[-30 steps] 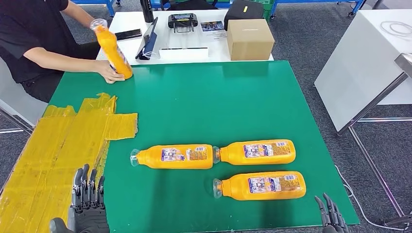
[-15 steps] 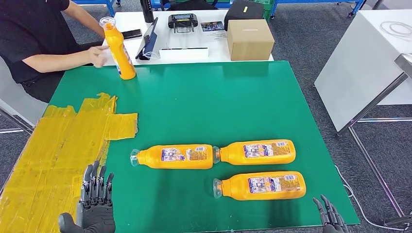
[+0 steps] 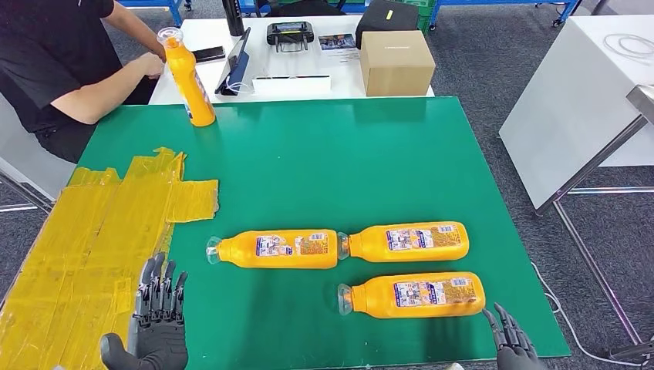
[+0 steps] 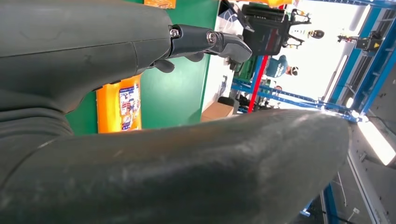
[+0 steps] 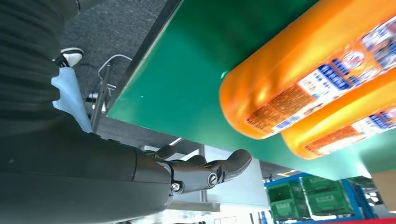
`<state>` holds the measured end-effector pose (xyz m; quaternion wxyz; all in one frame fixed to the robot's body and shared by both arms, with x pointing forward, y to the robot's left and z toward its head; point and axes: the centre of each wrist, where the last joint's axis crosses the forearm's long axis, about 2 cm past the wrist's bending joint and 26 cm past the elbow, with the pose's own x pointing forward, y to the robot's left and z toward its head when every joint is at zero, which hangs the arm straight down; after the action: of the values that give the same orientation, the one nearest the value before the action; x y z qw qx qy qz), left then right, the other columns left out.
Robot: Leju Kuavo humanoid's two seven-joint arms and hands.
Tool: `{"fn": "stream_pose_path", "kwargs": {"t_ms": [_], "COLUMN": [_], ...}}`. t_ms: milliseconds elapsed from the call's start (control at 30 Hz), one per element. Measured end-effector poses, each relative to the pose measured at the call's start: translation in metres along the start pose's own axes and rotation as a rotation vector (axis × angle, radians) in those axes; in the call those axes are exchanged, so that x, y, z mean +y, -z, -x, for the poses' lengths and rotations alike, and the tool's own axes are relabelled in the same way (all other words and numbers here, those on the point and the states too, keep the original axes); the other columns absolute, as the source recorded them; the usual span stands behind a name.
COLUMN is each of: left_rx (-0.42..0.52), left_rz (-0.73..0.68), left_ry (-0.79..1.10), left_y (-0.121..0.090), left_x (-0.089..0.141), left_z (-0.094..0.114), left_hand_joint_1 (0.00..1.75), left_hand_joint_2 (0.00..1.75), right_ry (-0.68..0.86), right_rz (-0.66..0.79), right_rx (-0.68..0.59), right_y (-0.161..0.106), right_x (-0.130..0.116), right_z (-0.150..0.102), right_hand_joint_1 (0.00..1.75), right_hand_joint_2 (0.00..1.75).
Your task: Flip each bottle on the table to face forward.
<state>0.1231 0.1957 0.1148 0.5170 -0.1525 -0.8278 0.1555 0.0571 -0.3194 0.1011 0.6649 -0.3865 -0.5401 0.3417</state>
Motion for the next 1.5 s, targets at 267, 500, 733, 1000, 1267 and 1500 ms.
{"fn": "stream_pose_path", "kwargs": {"t_ms": [267, 500, 733, 1000, 1267, 1500], "left_rx": [0.01, 0.013, 0.011, 0.012, 0.02, 0.024], "left_rz": [0.0, -0.001, 0.0, 0.003, 0.013, 0.025], "left_ry": [0.001, 0.002, 0.002, 0.001, -0.006, -0.013], "left_y": [0.0, 0.0, 0.001, 0.002, 0.002, 0.002], "left_x": [0.001, 0.002, 0.002, 0.002, 0.002, 0.002], "left_z": [0.001, 0.002, 0.002, 0.002, 0.002, 0.002], "left_hand_joint_1": [0.0, 0.0, 0.0, 0.0, 0.0, 0.0], "left_hand_joint_2": [0.0, 0.0, 0.0, 0.0, 0.0, 0.0], "right_ry": [-0.016, -0.007, -0.003, -0.004, -0.008, -0.003], "right_rz": [-0.017, -0.03, -0.036, -0.04, -0.036, -0.017], "right_rx": [-0.045, -0.071, -0.08, -0.078, -0.049, -0.029], "right_y": [0.007, 0.009, 0.01, 0.01, 0.016, 0.023], "right_x": [0.011, 0.017, 0.019, 0.02, 0.02, 0.012], "right_z": [-0.014, -0.022, -0.024, -0.025, -0.034, -0.027], "right_hand_joint_1": [0.0, 0.0, 0.0, 0.0, 0.0, 0.0], "right_hand_joint_2": [1.75, 1.75, 1.75, 1.75, 1.75, 1.75]}}
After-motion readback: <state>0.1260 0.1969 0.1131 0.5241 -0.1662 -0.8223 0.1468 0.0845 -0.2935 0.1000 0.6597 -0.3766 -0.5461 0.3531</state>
